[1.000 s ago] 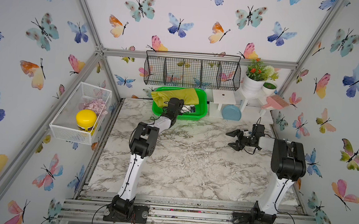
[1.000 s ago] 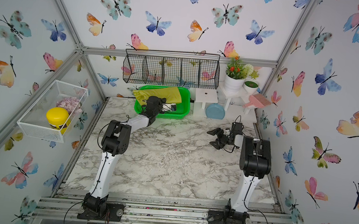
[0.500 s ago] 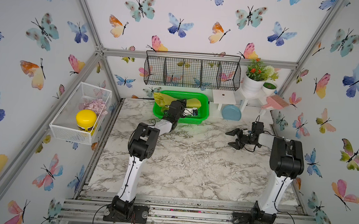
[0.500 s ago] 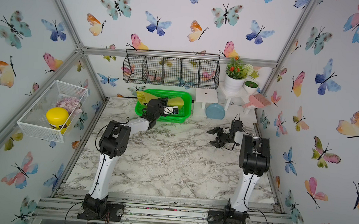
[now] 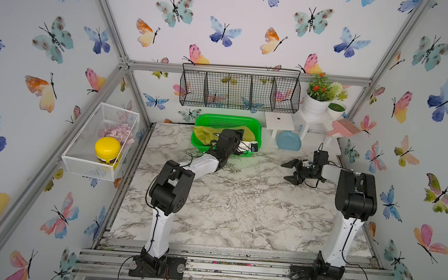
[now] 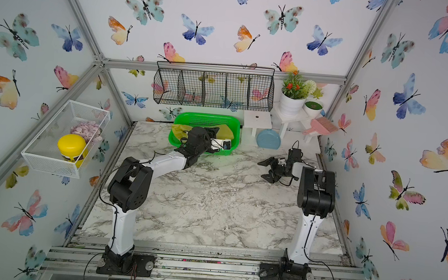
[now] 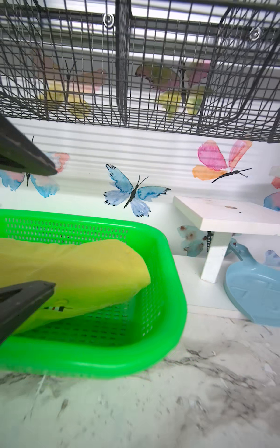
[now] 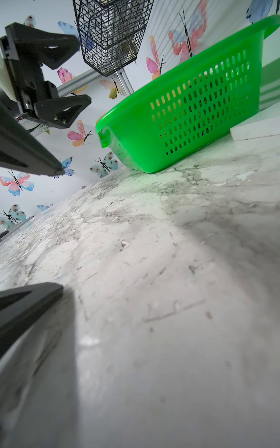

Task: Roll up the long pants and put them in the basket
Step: Place the long pant in the bin.

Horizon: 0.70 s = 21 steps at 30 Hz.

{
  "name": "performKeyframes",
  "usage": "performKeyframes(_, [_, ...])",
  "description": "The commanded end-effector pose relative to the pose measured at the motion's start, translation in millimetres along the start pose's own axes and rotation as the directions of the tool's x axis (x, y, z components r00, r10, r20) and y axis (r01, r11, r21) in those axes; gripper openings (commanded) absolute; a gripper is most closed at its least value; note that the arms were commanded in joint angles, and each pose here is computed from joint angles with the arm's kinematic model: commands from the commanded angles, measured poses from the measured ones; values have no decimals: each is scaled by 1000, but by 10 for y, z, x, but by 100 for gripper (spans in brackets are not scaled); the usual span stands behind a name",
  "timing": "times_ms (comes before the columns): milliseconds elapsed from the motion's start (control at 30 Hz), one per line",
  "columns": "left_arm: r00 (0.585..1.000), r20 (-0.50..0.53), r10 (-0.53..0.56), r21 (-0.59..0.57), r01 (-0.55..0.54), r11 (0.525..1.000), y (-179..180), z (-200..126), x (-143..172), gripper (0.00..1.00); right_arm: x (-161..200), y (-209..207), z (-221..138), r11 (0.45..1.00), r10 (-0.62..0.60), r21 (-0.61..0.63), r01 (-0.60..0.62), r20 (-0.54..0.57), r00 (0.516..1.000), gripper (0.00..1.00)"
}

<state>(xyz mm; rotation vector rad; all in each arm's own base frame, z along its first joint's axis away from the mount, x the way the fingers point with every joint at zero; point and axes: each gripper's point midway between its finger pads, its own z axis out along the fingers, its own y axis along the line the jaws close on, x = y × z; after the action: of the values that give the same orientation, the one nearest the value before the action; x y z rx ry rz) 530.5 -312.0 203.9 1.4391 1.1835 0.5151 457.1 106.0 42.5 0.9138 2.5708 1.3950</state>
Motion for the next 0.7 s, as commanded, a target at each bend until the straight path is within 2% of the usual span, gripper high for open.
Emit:
performKeyframes(0, [976, 25, -214, -87, 215, 973, 464, -344, -126, 74, -16, -160, 86, 999, 18, 40, -18, 3, 1000, 76])
performKeyframes(67, [929, 51, -367, -129, 370, 920, 719, -556, -180, 75, -25, -52, 14, 998, -44, 46, 42, 28, 999, 76])
performKeyframes(167, [792, 49, -609, -180, 607, 774, 977, -970, -116, 76, -10, 87, -177, 986, -153, 84, 146, 82, 985, 77])
performKeyframes(233, [662, 15, -750, -264, 726, 635, 1032, -1333, 103, 77, 39, 138, -339, 967, -235, 130, 220, 117, 965, 78])
performKeyframes(300, [545, 20, -838, -355, 788, 504, 980, -1731, 390, 78, 109, 162, -510, 936, -328, 186, 299, 150, 933, 78])
performKeyframes(367, [415, 84, -906, -429, 836, 343, 921, -2174, 725, 82, 159, 158, -703, 895, -420, 256, 366, 206, 884, 79])
performKeyframes(433, [275, 168, -947, -501, 851, 158, 818, -2640, 1190, 85, 200, 190, -928, 836, -527, 330, 438, 266, 807, 80])
performKeyframes(467, [238, 199, -951, -529, 842, 100, 777, -2811, 1368, 86, 215, 187, -1010, 811, -566, 362, 460, 286, 773, 81])
performKeyframes(500, [220, 212, -952, -554, 830, 68, 680, -2957, 1551, 88, 221, 193, -1099, 783, -606, 397, 479, 312, 732, 81])
performKeyframes(600, [207, 190, -960, -619, 784, 47, 407, -3138, 1877, 90, 177, 82, -1262, 748, -645, 485, 453, 368, 669, 82])
performKeyframes(667, [158, 177, -971, -656, 755, 3, 236, -3184, 2105, 90, 147, 36, -1332, 732, -665, 517, 443, 406, 627, 85])
